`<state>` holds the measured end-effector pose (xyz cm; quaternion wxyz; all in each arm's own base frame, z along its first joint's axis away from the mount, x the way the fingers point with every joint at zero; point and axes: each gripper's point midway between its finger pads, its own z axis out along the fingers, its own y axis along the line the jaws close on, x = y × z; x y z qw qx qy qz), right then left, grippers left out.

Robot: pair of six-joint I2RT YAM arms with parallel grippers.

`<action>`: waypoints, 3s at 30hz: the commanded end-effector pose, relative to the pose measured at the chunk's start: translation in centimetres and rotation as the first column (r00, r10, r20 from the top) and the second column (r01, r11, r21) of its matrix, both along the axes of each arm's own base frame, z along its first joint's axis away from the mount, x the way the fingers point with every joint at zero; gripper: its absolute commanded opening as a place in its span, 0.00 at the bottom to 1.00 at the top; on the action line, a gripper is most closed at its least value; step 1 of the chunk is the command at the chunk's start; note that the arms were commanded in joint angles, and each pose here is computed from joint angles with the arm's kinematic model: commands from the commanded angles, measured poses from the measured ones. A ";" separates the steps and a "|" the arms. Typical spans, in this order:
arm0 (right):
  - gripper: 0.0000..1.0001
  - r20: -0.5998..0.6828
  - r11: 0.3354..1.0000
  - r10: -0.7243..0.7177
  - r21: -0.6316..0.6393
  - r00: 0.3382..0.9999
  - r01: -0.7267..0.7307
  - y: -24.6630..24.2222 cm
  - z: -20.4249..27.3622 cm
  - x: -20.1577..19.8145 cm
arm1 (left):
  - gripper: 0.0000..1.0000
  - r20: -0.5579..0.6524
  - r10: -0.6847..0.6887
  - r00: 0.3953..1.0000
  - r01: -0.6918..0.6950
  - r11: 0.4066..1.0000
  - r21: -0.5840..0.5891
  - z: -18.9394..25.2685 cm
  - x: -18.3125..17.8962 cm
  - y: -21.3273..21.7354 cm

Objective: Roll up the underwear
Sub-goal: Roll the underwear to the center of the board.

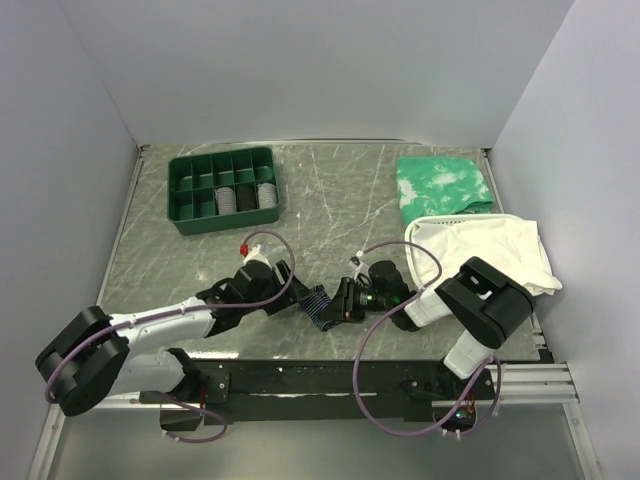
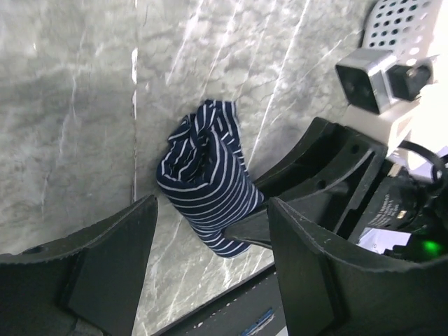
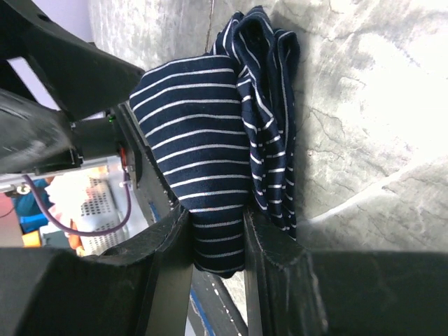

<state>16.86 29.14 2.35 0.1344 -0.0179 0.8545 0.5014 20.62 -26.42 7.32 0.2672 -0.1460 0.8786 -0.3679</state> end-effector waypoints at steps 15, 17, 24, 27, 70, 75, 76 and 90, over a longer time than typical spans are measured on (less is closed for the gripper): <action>0.24 -0.050 0.999 -0.034 -0.036 0.998 0.032 -0.9 -1.6 0.0 | 0.69 -0.010 0.080 0.997 -0.080 0.997 0.025 -1.7 1.9 -1.8; 0.25 -0.046 0.999 -0.031 -0.037 0.998 0.030 -0.9 -1.5 0.0 | 0.69 -0.015 0.073 0.997 -0.073 0.997 0.030 -2.2 2.0 -2.1; 0.25 -0.045 0.999 -0.021 -0.030 0.999 0.020 -0.7 -1.4 0.0 | 0.64 -0.030 0.064 0.998 -0.064 0.998 -0.002 -2.9 1.6 -2.5; 0.25 -0.040 1.000 -0.020 -0.025 0.999 0.018 -0.6 -1.3 0.1 | 0.57 -0.036 0.058 0.998 -0.058 0.998 -0.011 -3.1 1.4 -2.5; 0.82 0.525 0.822 0.362 -0.570 0.770 0.003 3.6 6.6 1.0 | 0.20 -0.103 0.136 0.985 -0.103 0.957 0.273 -3.5 2.3 3.6; 0.82 0.529 0.777 0.423 -0.629 0.736 0.005 4.6 5.4 1.5 | 0.20 -0.111 0.131 0.985 -0.098 0.960 0.264 -3.6 2.4 3.7; 0.82 0.528 0.773 0.427 -0.635 0.734 0.007 4.7 5.3 1.6 | 0.20 -0.111 0.129 0.985 -0.096 0.960 0.262 -3.5 2.5 3.6; 0.82 0.518 0.748 0.485 -0.663 0.705 -0.027 6.7 4.1 1.4 | 0.20 -0.120 0.120 0.985 -0.088 0.966 0.244 -3.7 2.7 3.7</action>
